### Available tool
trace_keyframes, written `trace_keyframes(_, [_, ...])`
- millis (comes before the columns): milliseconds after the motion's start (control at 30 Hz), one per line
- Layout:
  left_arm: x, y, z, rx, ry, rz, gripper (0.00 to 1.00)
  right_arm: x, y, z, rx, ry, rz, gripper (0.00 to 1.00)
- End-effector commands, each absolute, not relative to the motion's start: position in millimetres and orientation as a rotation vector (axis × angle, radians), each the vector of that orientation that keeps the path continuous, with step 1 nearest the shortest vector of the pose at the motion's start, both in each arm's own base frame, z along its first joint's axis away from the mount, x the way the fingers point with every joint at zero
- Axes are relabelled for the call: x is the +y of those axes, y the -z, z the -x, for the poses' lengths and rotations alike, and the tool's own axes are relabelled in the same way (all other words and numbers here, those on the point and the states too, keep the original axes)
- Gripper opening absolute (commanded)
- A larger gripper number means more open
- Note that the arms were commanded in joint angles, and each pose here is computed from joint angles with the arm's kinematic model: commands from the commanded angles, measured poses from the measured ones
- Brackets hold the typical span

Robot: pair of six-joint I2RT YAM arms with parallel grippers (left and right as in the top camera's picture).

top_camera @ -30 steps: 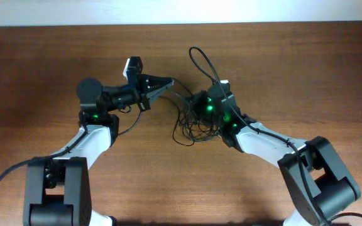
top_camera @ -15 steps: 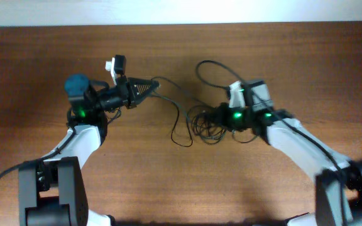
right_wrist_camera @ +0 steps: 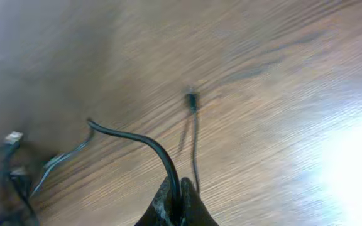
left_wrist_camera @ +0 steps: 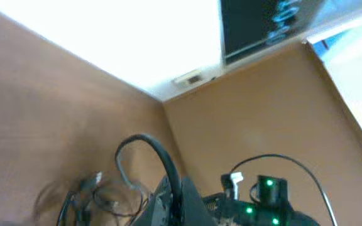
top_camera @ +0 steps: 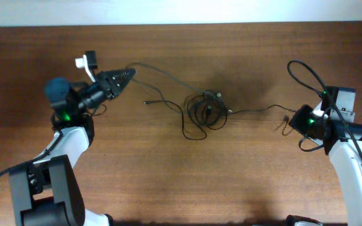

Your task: Untangle cables

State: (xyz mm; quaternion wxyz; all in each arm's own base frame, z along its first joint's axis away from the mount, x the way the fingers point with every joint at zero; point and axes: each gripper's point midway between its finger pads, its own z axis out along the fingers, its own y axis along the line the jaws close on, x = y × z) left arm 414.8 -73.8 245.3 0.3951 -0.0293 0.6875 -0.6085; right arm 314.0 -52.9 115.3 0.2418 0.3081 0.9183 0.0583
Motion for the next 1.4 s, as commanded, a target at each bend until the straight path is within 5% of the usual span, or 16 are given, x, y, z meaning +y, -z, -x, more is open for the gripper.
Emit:
trace_keyframes(0, [-71, -293, -407, 1.625, 1.675, 0.128, 0.0, -78, -119, -309, 2.475, 0.03, -0.877, 0.04])
trace_keyframes(33, [-71, -308, -401, 1.572, 1.705, 0.114, 0.0, -77, -119, -310, 2.474, 0.017, -0.877, 0.05])
trace_keyframes(100, [-70, -333, -394, 1.473, 1.785, 0.148, 0.0, -60, -121, -317, 2.478, -0.12, -0.838, 0.64])
trace_keyframes(300, [-104, -362, -381, 1.386, 1.898, 0.132, 0.0, 60, -167, -325, 2.451, -1.001, -0.441, 0.77])
trace_keyframes(367, [-108, -366, -383, 1.357, 1.912, 0.152, 0.0, 92, -175, -331, 2.431, -1.054, -0.301, 0.93])
trace_keyframes(633, [-129, -354, -370, 1.45, 1.885, -0.003, 0.0, 189, -117, -393, 2.435, -1.413, -0.617, 0.9])
trace_keyframes(833, [-137, -348, -359, 1.507, 1.881, -0.097, 0.0, 243, -70, -389, 2.509, -1.59, -0.622, 0.88])
trace_keyframes(900, [-137, -348, -359, 1.506, 1.882, -0.096, 0.0, 249, -69, -386, 2.518, -1.576, -0.609, 0.73])
trace_keyframes(967, [-136, -348, -359, 1.503, 1.881, -0.093, 0.0, 250, -64, -384, 2.535, -1.543, -0.629, 0.04])
trace_keyframes(1167, [-130, -356, -367, 1.442, 1.876, -0.03, 0.0, 240, -40, -365, 2.65, -1.405, -0.475, 0.04])
trace_keyframes(1367, [-125, -335, -391, 1.524, 1.918, 0.188, 0.0, 167, 12, -326, 2.931, -0.863, -0.47, 0.04])
